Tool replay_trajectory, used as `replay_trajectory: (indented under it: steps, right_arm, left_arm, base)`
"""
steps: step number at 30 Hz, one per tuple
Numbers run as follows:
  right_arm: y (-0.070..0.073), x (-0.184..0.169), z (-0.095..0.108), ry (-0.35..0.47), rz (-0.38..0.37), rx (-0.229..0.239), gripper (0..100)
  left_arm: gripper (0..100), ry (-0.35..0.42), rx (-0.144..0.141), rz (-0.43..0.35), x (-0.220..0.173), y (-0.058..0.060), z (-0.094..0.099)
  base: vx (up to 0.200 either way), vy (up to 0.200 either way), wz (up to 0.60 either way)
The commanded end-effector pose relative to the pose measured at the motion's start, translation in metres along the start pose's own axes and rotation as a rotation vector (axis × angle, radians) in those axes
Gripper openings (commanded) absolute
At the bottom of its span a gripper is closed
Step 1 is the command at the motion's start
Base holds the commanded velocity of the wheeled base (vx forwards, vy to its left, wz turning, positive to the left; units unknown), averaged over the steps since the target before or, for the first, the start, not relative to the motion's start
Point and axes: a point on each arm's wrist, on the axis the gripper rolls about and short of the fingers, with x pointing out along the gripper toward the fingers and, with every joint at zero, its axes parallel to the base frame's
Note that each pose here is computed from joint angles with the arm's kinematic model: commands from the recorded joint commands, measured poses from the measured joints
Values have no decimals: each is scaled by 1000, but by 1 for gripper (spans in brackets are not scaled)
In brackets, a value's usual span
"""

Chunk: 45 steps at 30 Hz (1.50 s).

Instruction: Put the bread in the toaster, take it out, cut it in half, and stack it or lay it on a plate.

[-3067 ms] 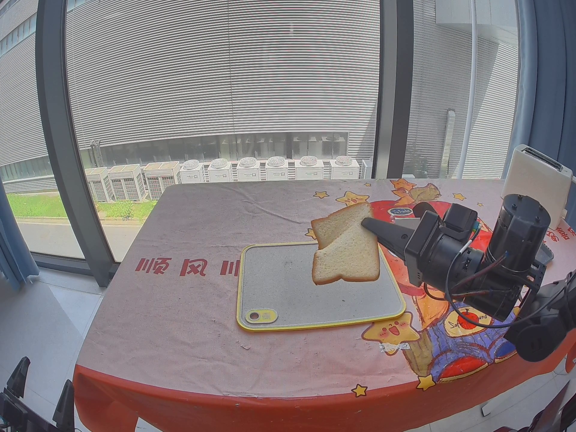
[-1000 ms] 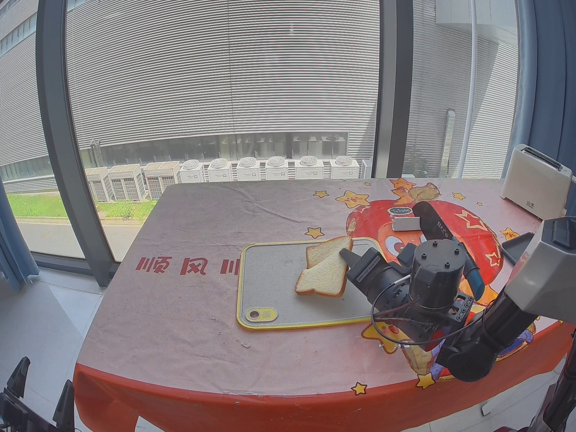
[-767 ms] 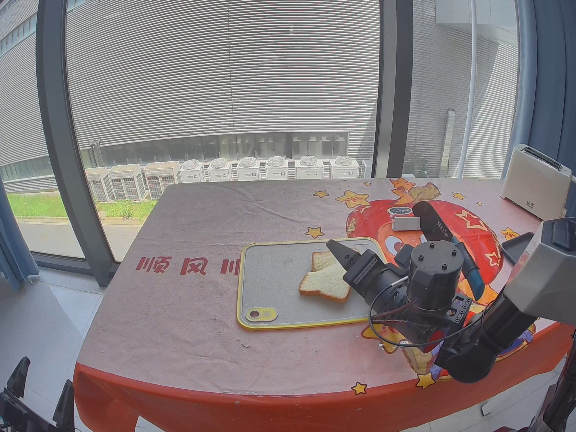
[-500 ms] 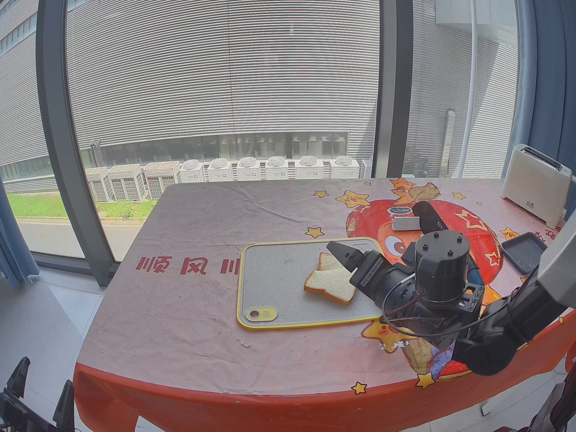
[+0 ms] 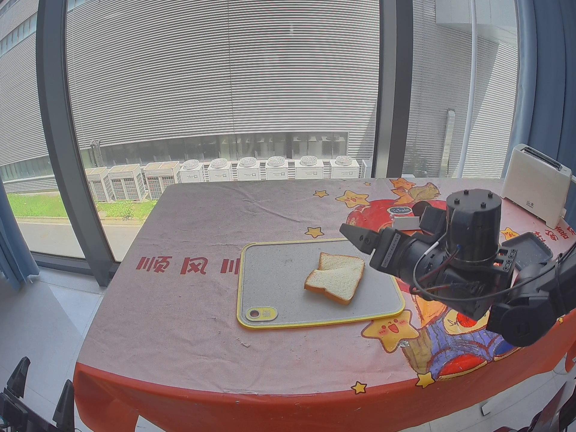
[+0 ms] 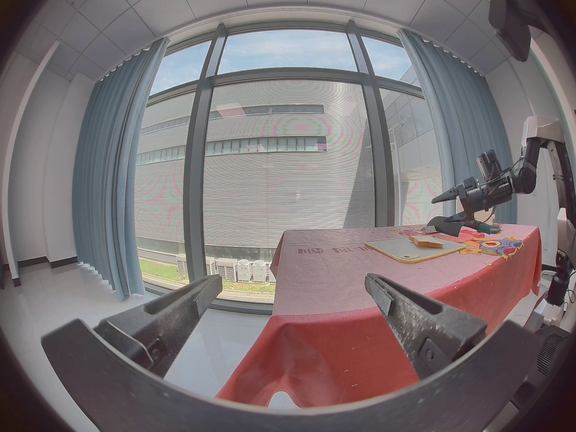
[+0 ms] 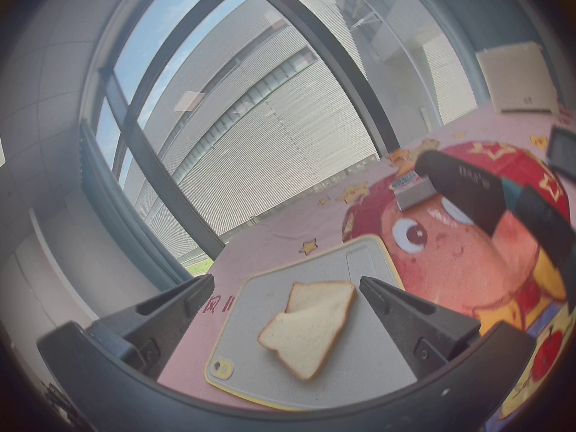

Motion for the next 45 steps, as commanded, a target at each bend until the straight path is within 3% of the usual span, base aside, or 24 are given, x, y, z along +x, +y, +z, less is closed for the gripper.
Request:
replay_trajectory:
  steps: [1,8,14,22,35,41,45]
  right_arm:
    - [4,2,15,-4,17,-18,100]
    - [0,-1,5,156,-89,-54,100]
    - [3,1,-2,185,-89,-66,100]
    - [2,13,-30,272,-104,-80,100]
    - [17,24,-49,307,-63,-98,100]
    - [34,23,-45,286,-11,-72,100]
    - [36,22,-42,286,9,-65,100]
  left_arm:
    - [100,15,0,0,1,0,-4]
    - [100,17,0,0,1,0,-4]
    - [100,17,0,0,1,0,-4]
    - [100,17,0,0,1,0,-4]
    - [100,17,0,0,1,0,-4]
    - [100,17,0,0,1,0,-4]
    - [100,17,0,0,1,0,-4]
  base:
    - [0,0,0]
    - [0,0,0]
    - [0,0,0]
    - [0,0,0]
    - [0,0,0]
    - [0,0,0]
    - [0,0,0]
